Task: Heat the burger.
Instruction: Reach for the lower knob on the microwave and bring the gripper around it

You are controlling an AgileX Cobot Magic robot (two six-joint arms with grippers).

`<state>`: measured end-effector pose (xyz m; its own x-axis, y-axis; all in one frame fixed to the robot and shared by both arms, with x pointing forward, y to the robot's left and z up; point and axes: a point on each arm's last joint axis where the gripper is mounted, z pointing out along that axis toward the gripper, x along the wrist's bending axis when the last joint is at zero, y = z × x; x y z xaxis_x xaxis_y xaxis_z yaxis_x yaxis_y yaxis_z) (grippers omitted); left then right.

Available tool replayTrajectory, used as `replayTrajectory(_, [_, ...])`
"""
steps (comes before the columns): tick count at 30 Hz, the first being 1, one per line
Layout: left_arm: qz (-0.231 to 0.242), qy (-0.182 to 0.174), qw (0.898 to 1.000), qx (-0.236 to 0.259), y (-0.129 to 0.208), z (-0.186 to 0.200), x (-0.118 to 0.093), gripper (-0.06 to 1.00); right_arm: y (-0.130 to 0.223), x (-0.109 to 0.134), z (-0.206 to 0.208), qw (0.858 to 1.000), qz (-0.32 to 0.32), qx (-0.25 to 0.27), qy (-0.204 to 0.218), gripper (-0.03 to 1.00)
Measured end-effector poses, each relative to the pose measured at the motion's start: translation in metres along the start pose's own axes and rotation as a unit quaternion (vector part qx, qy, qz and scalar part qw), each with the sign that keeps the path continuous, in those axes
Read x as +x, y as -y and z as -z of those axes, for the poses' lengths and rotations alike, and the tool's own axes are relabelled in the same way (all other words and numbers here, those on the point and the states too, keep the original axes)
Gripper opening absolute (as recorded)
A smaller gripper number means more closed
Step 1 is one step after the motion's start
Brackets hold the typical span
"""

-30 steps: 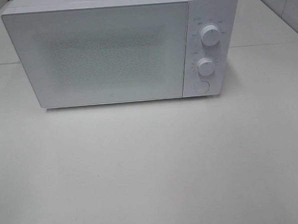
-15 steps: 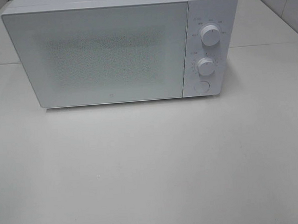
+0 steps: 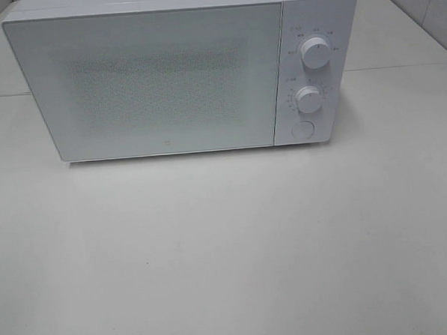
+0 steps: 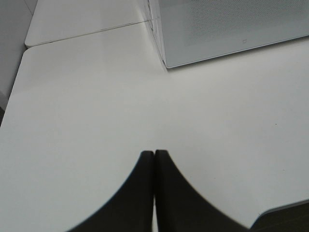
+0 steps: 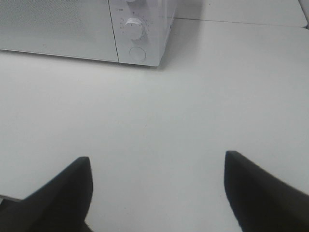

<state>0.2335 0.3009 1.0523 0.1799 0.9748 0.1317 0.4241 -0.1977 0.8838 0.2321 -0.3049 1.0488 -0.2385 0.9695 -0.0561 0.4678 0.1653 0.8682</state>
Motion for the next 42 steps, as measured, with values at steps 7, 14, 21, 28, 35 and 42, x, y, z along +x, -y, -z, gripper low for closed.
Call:
replayTrajectory(7, [0.001, 0.000, 1.000, 0.000, 0.000, 0.000, 0.000, 0.00, -0.023, -0.001, -0.006, 0.999, 0.001, -0.048, 0.003, 0.71])
replayTrajectory(14, [0.002, -0.001, 1.000, 0.000, 0.000, 0.000, 0.000, 0.00, -0.054, 0.000, -0.038, 0.999, 0.009, -0.051, 0.003, 0.71])
replayTrajectory(21, [0.002, -0.001, 1.000, 0.000, 0.000, 0.000, 0.000, 0.00, -0.076, 0.002, -0.083, 1.000, 0.015, -0.028, -0.004, 0.71])
replayTrajectory(28, [0.002, -0.001, 1.000, 0.000, 0.000, 0.000, 0.000, 0.00, -0.089, 0.005, -0.126, 1.000, 0.016, -0.017, -0.011, 0.71])
replayTrajectory(35, [0.002, -0.001, 1.000, 0.000, 0.000, 0.000, 0.000, 0.00, -0.095, 0.008, -0.166, 0.999, 0.017, -0.026, -0.017, 0.71])
replayTrajectory(42, [0.002, -0.001, 1.000, 0.000, 0.000, 0.000, 0.000, 0.00, -0.096, 0.011, -0.208, 0.999, 0.016, -0.045, -0.024, 0.71])
